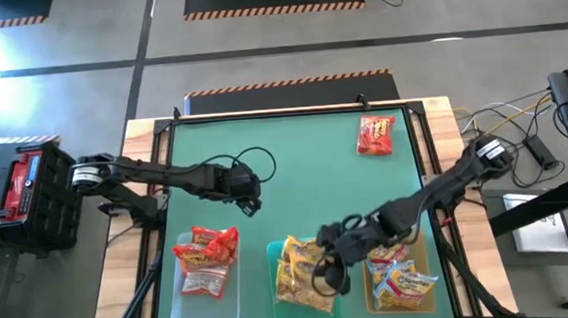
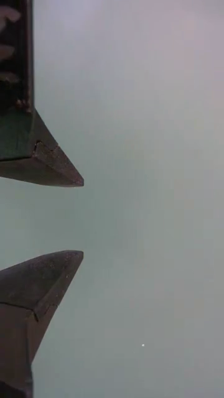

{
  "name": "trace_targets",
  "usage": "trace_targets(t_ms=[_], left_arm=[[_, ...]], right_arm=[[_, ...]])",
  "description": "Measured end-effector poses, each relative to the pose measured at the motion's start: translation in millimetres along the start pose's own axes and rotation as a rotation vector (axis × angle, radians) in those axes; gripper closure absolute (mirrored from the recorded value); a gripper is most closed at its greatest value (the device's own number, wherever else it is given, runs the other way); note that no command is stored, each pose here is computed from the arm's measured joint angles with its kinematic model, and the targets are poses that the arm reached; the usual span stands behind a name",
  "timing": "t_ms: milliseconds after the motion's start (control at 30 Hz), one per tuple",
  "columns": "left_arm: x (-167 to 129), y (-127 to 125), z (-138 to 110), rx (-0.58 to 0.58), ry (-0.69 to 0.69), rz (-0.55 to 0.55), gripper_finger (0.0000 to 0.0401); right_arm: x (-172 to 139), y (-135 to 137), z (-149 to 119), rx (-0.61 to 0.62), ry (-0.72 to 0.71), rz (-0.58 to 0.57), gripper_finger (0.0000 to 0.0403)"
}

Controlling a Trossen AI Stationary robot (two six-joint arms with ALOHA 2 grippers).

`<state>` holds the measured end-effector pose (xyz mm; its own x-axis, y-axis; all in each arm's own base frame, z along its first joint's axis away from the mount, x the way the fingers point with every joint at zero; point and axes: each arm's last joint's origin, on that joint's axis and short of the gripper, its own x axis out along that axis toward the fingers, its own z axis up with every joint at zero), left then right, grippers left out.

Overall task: Sort Maruchan noodles
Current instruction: Put the yellow noodle pack into the green bin, then put the orange noodle pack into the white bin

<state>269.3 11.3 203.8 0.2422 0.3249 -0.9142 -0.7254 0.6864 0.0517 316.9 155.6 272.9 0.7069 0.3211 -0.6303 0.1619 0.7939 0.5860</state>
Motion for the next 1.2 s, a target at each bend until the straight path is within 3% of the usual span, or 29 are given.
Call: trace_targets(t_ms=[433,667,900,1200], left_arm=[[-2,-4,-4,0.028,0.020,-0.023,0.0239],[-3,-7,-11,0.061,0.041,-0.015,0.0239],[-2,-6,-12,0.036,0.051,-0.012,0.0239],[-2,-7,-12,0.002,0.045,-0.017,0.0239]], right_arm=[[55,8,-15,-0.002,0.047,0.186,0.0271],[55,9,-14,0.023,0.045,0.203,0.0260],[55,11,-17,0.073,0.150,0.269,0.0215],[48,9,-9,-0.046,0.112,0.272,0.0196]])
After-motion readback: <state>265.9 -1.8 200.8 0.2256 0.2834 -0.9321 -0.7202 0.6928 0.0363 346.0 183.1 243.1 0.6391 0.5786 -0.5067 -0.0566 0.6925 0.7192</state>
